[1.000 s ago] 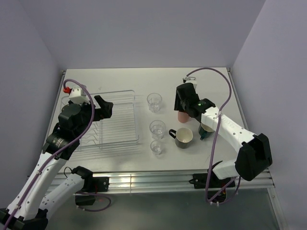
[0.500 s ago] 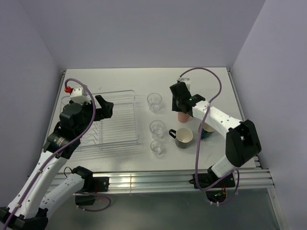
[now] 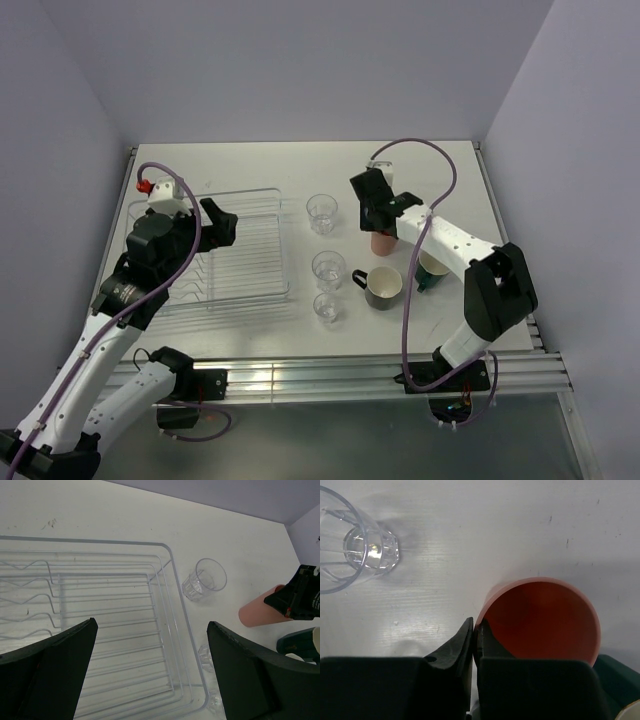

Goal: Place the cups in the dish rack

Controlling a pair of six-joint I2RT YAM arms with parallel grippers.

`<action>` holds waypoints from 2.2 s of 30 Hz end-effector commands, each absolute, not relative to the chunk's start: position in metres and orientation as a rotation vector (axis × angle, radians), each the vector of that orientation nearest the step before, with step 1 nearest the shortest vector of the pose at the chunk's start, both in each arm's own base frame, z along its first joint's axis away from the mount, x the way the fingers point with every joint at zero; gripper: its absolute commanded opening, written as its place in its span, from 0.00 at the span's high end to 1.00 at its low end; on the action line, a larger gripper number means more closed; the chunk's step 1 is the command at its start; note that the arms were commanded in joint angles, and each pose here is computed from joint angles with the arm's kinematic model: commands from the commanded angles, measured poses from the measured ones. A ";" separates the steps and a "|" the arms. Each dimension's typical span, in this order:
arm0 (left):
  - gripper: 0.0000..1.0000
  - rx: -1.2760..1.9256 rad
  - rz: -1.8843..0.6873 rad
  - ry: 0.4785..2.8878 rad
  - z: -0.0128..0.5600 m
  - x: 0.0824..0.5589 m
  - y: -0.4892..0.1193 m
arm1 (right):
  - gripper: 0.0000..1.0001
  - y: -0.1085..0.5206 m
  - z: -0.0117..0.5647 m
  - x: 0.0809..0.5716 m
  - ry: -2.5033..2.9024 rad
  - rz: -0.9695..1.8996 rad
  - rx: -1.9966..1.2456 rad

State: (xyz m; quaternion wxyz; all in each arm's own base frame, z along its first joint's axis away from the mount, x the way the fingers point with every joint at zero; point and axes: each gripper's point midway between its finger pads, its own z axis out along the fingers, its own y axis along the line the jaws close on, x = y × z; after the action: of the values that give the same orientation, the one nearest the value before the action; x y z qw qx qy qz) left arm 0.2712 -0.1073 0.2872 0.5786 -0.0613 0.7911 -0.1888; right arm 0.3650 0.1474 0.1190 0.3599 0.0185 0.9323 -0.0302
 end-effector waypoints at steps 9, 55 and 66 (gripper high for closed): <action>0.01 -0.191 -0.722 1.810 0.316 0.281 -0.147 | 1.00 0.135 0.255 0.386 2.176 -0.076 0.134; 0.01 0.375 -1.508 1.477 0.369 0.288 -0.249 | 1.00 0.295 0.411 0.284 1.722 1.749 -0.150; 0.01 0.354 -1.508 1.484 0.363 0.280 -0.247 | 1.00 0.276 0.414 0.293 1.691 1.746 -0.104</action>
State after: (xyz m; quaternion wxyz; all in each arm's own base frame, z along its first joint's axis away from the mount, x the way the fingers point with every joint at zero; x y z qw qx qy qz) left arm 0.2897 -0.2478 0.3479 0.4543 0.1253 0.6296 -0.6177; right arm 0.3025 0.2824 0.3872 0.3170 -0.0141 0.6842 0.6566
